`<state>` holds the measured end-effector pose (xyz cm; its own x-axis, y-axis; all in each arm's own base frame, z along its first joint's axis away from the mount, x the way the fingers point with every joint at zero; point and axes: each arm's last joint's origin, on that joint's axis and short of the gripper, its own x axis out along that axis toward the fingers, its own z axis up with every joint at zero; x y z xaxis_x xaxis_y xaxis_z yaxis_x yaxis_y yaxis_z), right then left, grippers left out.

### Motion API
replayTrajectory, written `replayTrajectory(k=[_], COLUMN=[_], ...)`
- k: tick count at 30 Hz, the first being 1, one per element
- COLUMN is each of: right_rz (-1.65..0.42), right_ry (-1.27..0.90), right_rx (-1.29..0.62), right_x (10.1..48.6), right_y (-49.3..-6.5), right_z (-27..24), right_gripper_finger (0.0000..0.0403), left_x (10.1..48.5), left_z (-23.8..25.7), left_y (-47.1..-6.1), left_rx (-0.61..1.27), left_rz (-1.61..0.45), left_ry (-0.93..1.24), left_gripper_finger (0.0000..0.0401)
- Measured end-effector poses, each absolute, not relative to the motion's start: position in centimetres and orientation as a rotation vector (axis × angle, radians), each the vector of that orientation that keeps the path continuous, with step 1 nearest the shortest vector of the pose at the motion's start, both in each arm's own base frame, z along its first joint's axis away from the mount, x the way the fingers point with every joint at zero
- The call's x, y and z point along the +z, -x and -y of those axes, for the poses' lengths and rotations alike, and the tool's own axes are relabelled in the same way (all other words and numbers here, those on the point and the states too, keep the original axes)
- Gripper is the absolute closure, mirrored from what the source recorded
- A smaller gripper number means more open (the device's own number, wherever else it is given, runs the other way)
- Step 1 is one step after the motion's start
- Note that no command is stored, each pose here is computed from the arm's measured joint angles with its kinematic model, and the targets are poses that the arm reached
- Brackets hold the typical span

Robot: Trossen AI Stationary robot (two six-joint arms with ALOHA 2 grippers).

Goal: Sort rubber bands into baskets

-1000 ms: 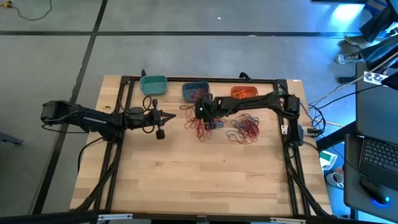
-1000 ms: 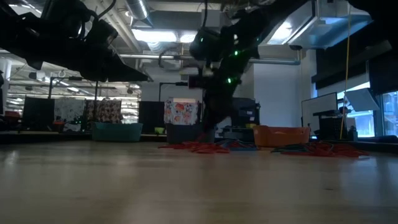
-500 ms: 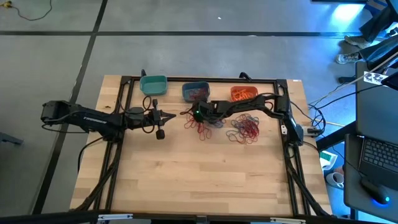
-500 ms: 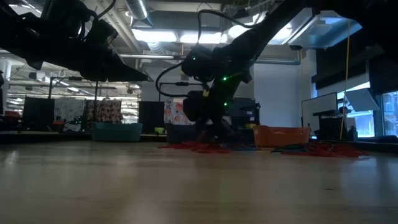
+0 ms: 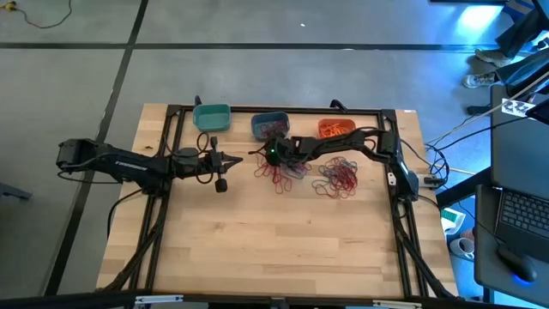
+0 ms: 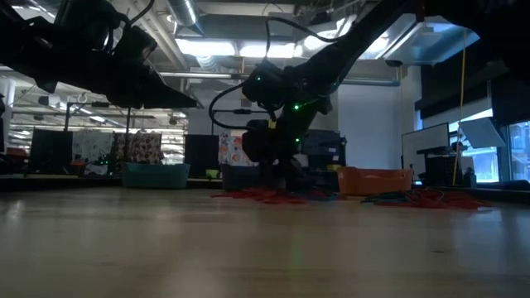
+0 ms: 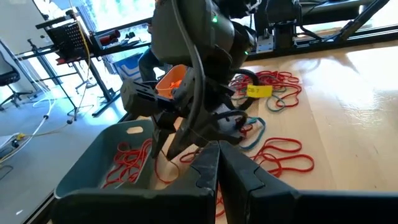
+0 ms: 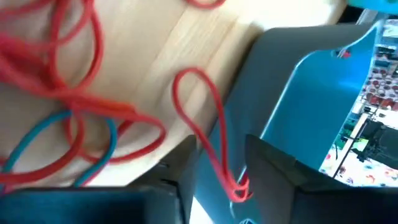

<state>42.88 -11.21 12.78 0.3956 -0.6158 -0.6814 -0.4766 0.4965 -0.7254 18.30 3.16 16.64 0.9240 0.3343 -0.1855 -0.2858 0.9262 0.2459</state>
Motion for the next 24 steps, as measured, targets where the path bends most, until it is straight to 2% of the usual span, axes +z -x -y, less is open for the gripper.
replayTrajectory(k=[8,13,24], right_rz=[-1.232,-1.187,-0.993], right_ry=[1.079,0.997,0.824], right_rx=[-0.142,-0.172,-0.358], right_x=[12.6,13.3,19.1], right_y=[-42.8,-42.8,-42.3], right_z=[11.2,10.9,10.9], right_gripper_finger=[0.0392,0.0383,0.0396], left_x=[16.6,16.6,16.6], left_z=[-3.2,-3.2,-3.2], left_y=[-18.3,-18.3,-18.3], left_rx=[0.320,0.321,0.320], left_rz=[-0.228,-0.229,-0.229], left_ry=[-0.219,-0.220,-0.220], left_gripper_finger=[0.0396,0.0396,0.0396])
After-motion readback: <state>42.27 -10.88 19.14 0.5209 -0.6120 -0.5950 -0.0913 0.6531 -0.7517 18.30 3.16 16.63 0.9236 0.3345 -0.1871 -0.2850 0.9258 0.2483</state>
